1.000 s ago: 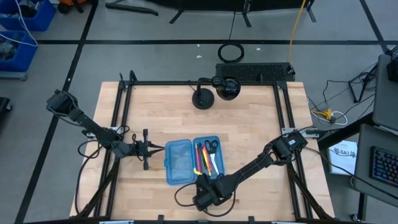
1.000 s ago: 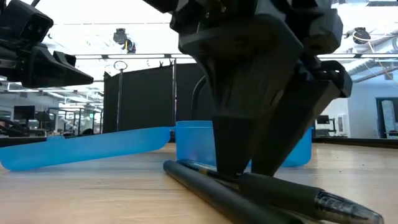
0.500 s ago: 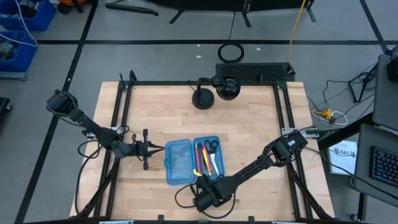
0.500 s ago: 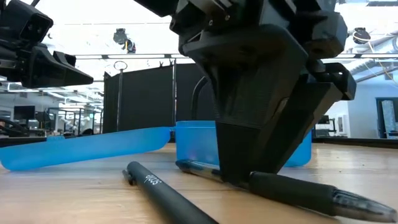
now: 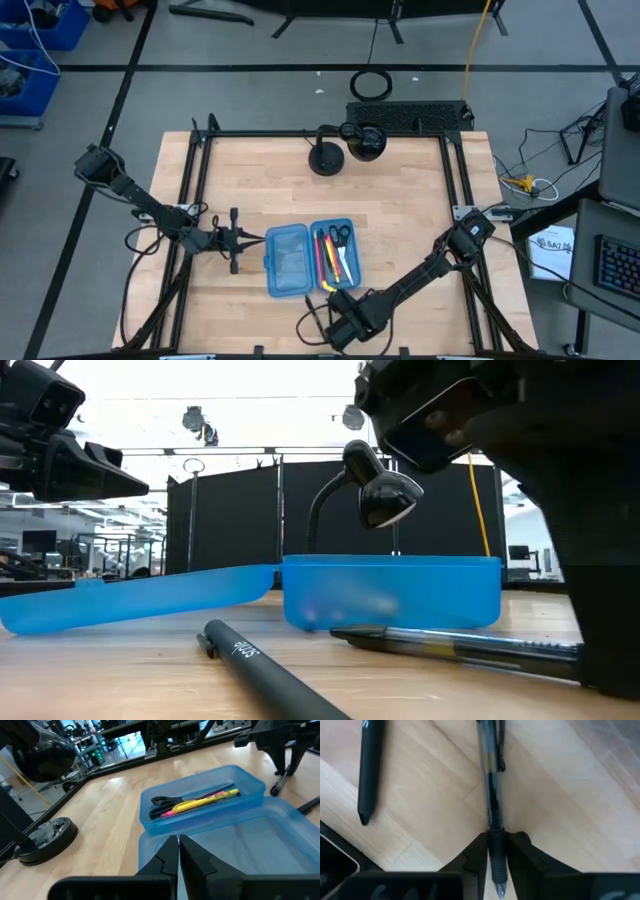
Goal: Pick & place school supplies into a supply box
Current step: Put the right black pen into the blue supply box
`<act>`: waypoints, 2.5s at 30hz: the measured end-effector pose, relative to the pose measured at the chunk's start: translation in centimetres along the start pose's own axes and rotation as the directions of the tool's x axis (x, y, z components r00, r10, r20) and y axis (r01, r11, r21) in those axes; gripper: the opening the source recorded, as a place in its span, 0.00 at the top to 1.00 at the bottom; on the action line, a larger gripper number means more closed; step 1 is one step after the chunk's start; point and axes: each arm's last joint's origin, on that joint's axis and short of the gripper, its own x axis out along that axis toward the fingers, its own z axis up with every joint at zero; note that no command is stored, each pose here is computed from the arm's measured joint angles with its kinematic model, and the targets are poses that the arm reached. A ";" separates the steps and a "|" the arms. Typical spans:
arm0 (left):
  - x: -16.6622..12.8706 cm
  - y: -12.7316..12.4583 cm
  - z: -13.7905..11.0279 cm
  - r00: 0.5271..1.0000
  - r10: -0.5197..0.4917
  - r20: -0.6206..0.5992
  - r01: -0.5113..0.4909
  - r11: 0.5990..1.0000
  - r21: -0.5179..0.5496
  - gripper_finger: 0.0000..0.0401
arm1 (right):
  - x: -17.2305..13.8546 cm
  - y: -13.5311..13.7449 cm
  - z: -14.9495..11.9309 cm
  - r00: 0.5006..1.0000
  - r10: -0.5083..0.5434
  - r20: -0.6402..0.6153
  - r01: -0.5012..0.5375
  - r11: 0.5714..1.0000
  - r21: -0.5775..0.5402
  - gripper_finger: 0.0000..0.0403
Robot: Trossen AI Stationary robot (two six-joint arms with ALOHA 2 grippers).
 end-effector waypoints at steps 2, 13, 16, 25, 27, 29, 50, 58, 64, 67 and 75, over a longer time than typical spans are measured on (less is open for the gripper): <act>0.0 0.0 0.0 1.000 -0.001 0.000 0.001 1.000 0.000 0.95 | 0.0 0.0 -0.1 1.000 0.001 0.009 -0.001 0.999 -0.041 0.86; 0.0 0.0 0.0 1.000 -0.001 0.000 0.001 1.000 -0.013 0.95 | 0.2 0.3 -0.6 0.992 0.022 0.126 0.000 0.985 -0.171 0.93; 0.0 0.0 0.0 1.000 -0.002 0.001 0.002 1.000 -0.016 0.95 | -0.2 0.4 -0.6 0.991 0.046 0.127 -0.024 0.985 -0.169 0.93; 0.0 0.0 0.0 1.000 -0.005 0.002 0.005 1.000 -0.020 0.95 | -5.5 0.5 -1.5 0.949 0.198 0.245 -0.168 0.976 -0.136 0.93; 0.0 0.0 0.0 1.000 -0.005 0.002 0.005 1.000 -0.020 0.95 | -6.6 0.2 -1.6 0.938 0.216 0.271 -0.185 0.973 -0.137 0.93; 0.0 0.0 0.0 1.000 -0.006 0.002 0.006 1.000 -0.020 0.95 | -7.6 0.2 -1.7 0.925 0.250 0.287 -0.220 0.967 -0.131 0.93; 0.0 -0.1 0.0 0.999 -0.037 0.005 0.037 0.999 -0.036 0.95 | -20.0 -4.1 2.0 0.630 0.346 0.695 -0.565 0.818 0.105 0.93; 0.0 -0.1 0.0 0.999 -0.038 0.005 0.038 0.999 -0.035 0.95 | -18.9 -7.1 9.0 0.762 0.244 0.600 -0.457 0.859 0.230 0.93; 0.0 -0.1 0.0 0.999 -0.038 0.005 0.038 0.999 -0.037 0.95 | -15.0 -8.6 11.8 0.812 0.235 0.534 -0.435 0.853 0.287 0.93; 0.0 -0.1 0.0 0.999 -0.038 0.004 0.038 0.999 -0.037 0.95 | -13.0 -9.1 11.8 0.840 0.244 0.485 -0.432 0.841 0.325 0.93; 0.0 -0.1 0.0 0.999 -0.038 0.004 0.038 0.999 -0.037 0.95 | -9.2 -10.1 11.3 0.867 0.270 0.418 -0.447 0.792 0.416 0.93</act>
